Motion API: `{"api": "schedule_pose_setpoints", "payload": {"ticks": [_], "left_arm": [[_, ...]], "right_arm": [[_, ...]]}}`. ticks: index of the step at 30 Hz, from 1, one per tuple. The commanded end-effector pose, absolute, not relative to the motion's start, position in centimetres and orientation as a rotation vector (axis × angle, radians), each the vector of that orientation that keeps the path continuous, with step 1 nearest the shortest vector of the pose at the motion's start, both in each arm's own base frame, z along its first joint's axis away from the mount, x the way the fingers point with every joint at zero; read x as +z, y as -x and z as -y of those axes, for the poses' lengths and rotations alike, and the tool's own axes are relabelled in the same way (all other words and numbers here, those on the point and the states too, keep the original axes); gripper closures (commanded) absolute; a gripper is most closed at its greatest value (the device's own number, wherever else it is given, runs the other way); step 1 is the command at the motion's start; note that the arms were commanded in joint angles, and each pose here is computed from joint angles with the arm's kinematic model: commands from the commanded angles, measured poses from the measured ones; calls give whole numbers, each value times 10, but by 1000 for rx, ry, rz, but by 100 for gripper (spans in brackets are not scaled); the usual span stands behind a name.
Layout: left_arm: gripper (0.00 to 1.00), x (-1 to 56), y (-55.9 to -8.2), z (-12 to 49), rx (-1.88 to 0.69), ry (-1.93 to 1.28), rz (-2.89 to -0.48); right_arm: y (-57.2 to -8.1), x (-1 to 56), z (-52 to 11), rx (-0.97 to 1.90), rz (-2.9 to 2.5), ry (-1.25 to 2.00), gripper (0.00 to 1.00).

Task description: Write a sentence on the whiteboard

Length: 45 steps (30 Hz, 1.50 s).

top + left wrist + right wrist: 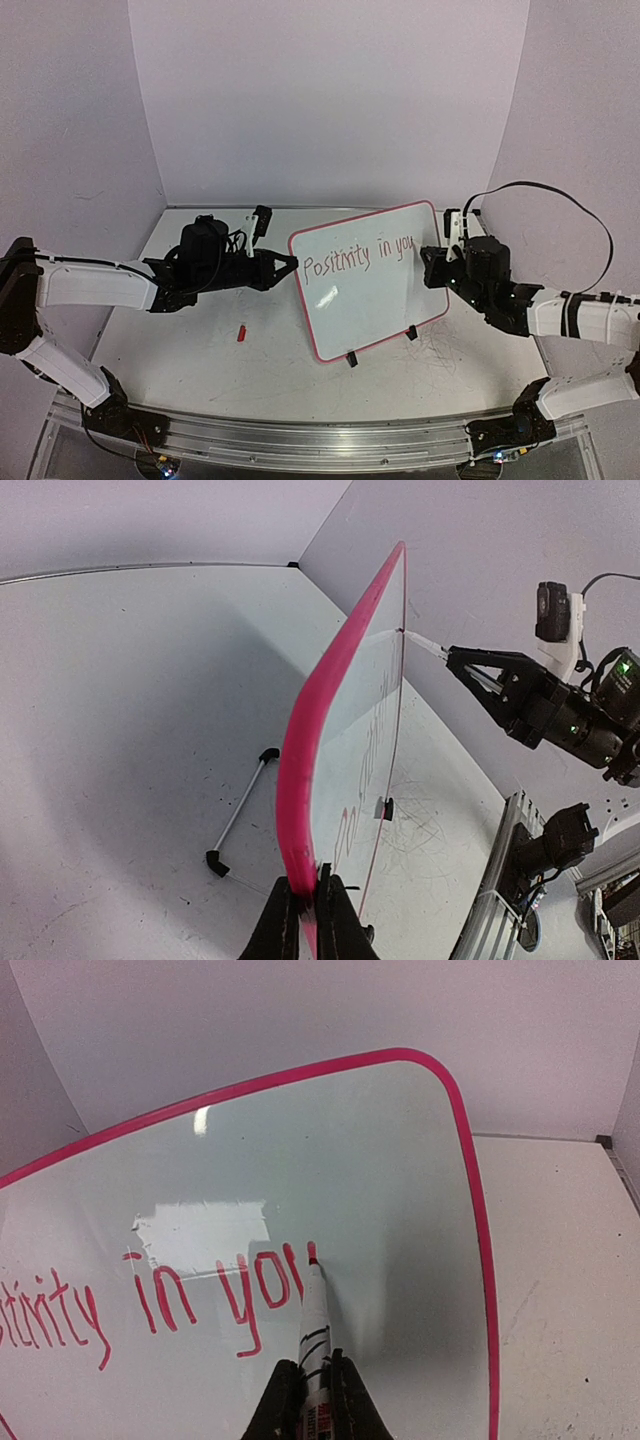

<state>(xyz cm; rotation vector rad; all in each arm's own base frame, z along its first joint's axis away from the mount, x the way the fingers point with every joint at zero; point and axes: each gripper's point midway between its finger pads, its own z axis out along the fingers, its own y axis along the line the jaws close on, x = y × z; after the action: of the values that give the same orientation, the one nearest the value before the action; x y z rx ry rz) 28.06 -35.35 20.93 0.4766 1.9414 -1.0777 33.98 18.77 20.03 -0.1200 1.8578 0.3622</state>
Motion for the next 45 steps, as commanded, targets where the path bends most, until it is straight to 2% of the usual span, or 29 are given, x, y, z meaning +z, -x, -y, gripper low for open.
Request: {"api": "schedule_pose_setpoints", "payload": {"ticks": [1,14,21,34,45], "left_arm": [[100,227,-290,349,-1018,-474,-1895],[100,227,-289,348,-1017,-471,-1894],[100,228,-290,349,-1018,-473,-1893],[100,228,-289,348,-1020,-475,-1893],[100,226,-288,348,-1019,-475,-1896]], "right_arm": [[-334,196,-185,377,-1868,116,100],[-333,196,-177,342,-1864,101,100],[-331,227,-179,385,-1791,98,100],[-348,244,-185,383,-1753,102,100],[-355,237,-183,358,-1767,93,100]]}}
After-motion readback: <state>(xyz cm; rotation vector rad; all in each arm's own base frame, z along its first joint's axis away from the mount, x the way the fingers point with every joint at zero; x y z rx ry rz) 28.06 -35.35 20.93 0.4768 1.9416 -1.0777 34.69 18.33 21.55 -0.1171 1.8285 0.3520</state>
